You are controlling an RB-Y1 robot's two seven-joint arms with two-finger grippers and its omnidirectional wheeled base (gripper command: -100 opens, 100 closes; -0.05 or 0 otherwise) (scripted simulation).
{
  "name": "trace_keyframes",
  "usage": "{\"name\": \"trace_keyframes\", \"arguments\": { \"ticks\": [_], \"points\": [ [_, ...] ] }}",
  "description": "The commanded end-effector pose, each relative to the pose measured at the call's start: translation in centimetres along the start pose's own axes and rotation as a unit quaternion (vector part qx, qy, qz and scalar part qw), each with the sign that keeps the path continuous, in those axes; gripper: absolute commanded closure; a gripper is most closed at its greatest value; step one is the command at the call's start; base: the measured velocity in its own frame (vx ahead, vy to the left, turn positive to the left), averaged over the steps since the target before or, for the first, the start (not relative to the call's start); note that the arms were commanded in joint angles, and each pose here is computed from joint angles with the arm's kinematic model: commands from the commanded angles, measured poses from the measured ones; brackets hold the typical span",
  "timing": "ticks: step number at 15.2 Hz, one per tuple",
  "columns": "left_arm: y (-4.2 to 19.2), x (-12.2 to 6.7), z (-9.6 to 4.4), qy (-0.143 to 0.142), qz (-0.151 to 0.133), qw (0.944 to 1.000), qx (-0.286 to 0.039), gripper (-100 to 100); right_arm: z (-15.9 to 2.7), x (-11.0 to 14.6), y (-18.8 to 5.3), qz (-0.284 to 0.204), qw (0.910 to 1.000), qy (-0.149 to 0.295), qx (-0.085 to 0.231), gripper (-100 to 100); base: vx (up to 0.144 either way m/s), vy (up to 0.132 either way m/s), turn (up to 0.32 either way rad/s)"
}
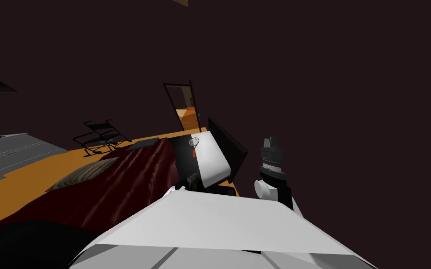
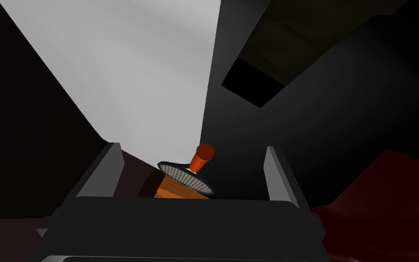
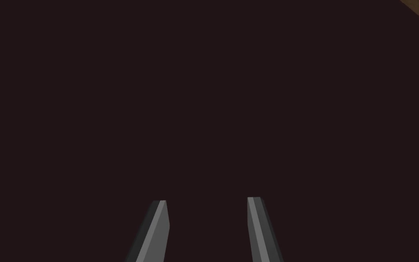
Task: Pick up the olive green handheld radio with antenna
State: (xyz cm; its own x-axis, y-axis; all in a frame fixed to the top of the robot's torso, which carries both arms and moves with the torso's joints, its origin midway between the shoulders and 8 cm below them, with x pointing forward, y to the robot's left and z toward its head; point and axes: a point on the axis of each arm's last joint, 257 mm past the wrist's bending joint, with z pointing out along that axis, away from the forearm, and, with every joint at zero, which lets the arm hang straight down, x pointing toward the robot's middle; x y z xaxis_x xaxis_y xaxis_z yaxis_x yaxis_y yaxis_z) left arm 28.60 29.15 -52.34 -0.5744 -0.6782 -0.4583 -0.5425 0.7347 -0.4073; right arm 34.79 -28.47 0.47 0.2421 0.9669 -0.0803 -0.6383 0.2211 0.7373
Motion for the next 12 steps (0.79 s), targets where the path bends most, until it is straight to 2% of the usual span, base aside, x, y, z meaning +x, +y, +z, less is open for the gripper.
{"name": "trace_keyframes", "arguments": {
  "ticks": [1,2,3,4,5,6,7,8,9,10,11,12],
  "points": [
    [1.7,1.7,0.1,0.022,0.009,0.9995,-0.022,-100,0.0,0.0,0.0,0.000,1.0000,0.000,0.000,0,0.026,0.031,-0.118],
    [3.2,3.5,0.2,0.047,0.019,0.9978,-0.043,-100,0.0,0.0,0.0,0.000,1.0000,0.000,0.000,0,0.031,0.035,-0.134],
    [3.3,3.6,0.2,0.049,0.019,0.9976,-0.045,-100,0.0,0.0,0.0,0.000,1.0000,0.000,0.000,0,0.030,0.033,-0.106],
    [4.4,5.1,0.2,0.068,0.029,0.9954,-0.060,-100,0.0,0.0,0.0,0.000,1.0000,0.000,0.000,0,0.032,0.032,-0.153],
    [4.7,5.4,0.2,0.074,0.029,0.9946,-0.067,-100,0.0,0.0,0.0,0.000,1.0000,0.000,0.000,0,0.033,0.030,-0.120],
    [5.8,6.9,0.1,0.094,0.039,0.9915,-0.081,-100,0.0,0.0,0.0,0.000,1.0000,0.000,0.000,0,0.040,0.032,-0.097],
    [6.1,7.1,0.0,0.099,0.039,0.9905,-0.087,-100,0.0,0.0,0.0,0.000,1.0000,0.000,0.000,0,0.040,0.029,-0.095],
    [7.1,8.5,-0.1,0.119,0.048,0.9866,-0.101,-100,0.0,0.0,0.0,0.000,1.0000,0.000,0.000,0,0.038,0.033,-0.122],
    [7.3,8.7,-0.2,0.123,0.048,0.9857,-0.105,-100,0.0,0.0,0.0,0.000,1.0000,0.000,0.000,0,0.035,0.033,-0.094],
    [8.3,10.1,-0.5,0.142,0.057,0.9811,-0.118,-100,0.0,0.0,0.0,0.000,1.0000,0.000,0.000,0,0.038,0.027,-0.117],
    [8.5,10.2,-0.5,0.145,0.057,0.9802,-0.121,-100,0.0,0.0,0.0,0.000,1.0000,0.000,0.000,0,0.037,0.026,-0.091],
    [9.4,11.5,-0.8,0.165,0.065,0.9750,-0.134,-100,0.0,0.0,0.0,0.000,1.0000,0.000,0.000,0,0.047,0.027,-0.112]
  ]
}}
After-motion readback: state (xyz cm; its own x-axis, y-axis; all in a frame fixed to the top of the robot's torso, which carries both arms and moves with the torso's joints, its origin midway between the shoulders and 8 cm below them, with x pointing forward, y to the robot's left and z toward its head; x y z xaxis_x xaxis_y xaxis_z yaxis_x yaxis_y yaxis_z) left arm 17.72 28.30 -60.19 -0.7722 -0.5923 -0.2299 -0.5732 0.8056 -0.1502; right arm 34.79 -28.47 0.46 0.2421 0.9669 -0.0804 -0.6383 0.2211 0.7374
